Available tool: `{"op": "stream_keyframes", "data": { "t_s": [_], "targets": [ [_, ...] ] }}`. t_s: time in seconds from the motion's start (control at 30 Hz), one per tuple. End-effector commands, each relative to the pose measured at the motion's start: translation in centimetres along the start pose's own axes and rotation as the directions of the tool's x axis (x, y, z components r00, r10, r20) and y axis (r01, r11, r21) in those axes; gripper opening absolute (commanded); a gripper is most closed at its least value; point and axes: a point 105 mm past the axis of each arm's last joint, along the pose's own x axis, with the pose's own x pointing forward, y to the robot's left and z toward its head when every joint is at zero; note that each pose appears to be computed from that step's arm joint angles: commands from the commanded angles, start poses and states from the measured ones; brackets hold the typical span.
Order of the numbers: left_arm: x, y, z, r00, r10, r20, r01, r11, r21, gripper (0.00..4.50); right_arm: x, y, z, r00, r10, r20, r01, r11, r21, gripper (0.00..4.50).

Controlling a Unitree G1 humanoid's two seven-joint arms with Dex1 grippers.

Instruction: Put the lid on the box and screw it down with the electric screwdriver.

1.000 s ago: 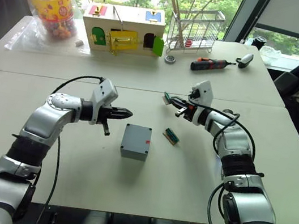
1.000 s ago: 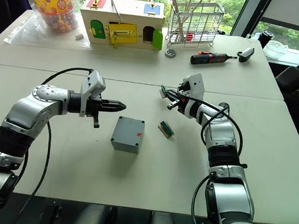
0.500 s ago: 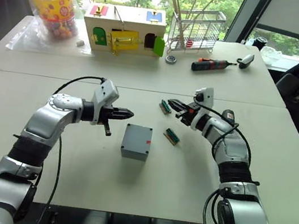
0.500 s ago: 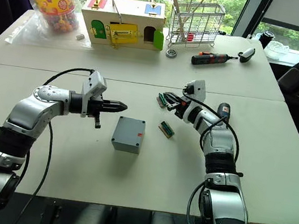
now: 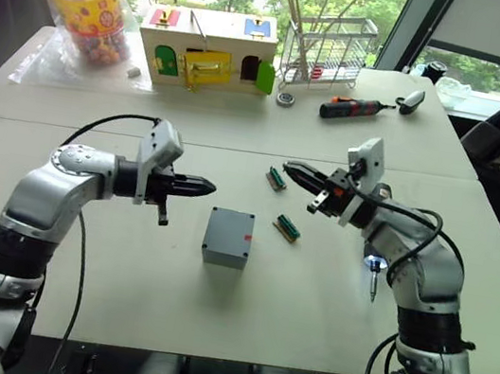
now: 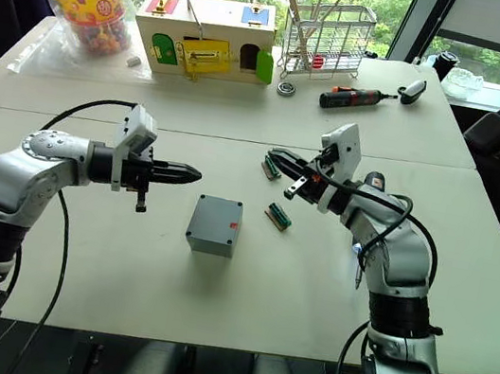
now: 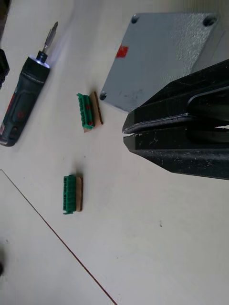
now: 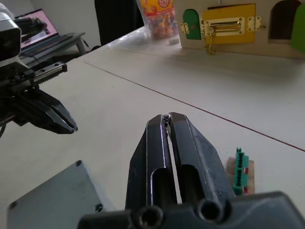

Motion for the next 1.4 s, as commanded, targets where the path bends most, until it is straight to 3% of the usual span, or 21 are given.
{"op": "stream_keyframes", "data": {
  "t_s": [0.03,0.6,1.13,1.4],
  "targets": [
    [-0.6,-1.7,0.1,0.997,-0.068,-0.026,0.069,0.997,0.019,0.00,-0.3,2.8,-0.1,0.997,0.076,-0.009,-0.076,0.997,0.016,0.02],
    [-0.3,-1.5,-0.8,0.997,-0.058,-0.057,0.059,0.998,0.015,0.00,1.0,4.0,-3.5,0.993,0.081,-0.083,-0.076,0.995,0.060,0.02],
    [0.0,-1.8,-0.5,0.997,-0.065,-0.046,0.066,0.998,0.014,0.00,0.6,2.2,-3.8,0.996,0.026,-0.081,-0.021,0.998,0.061,0.02],
    [0.2,-1.8,-0.5,0.997,-0.068,-0.044,0.069,0.997,0.015,0.00,0.8,2.7,-4.5,0.994,0.044,-0.102,-0.038,0.997,0.067,0.02]
  ]
}}
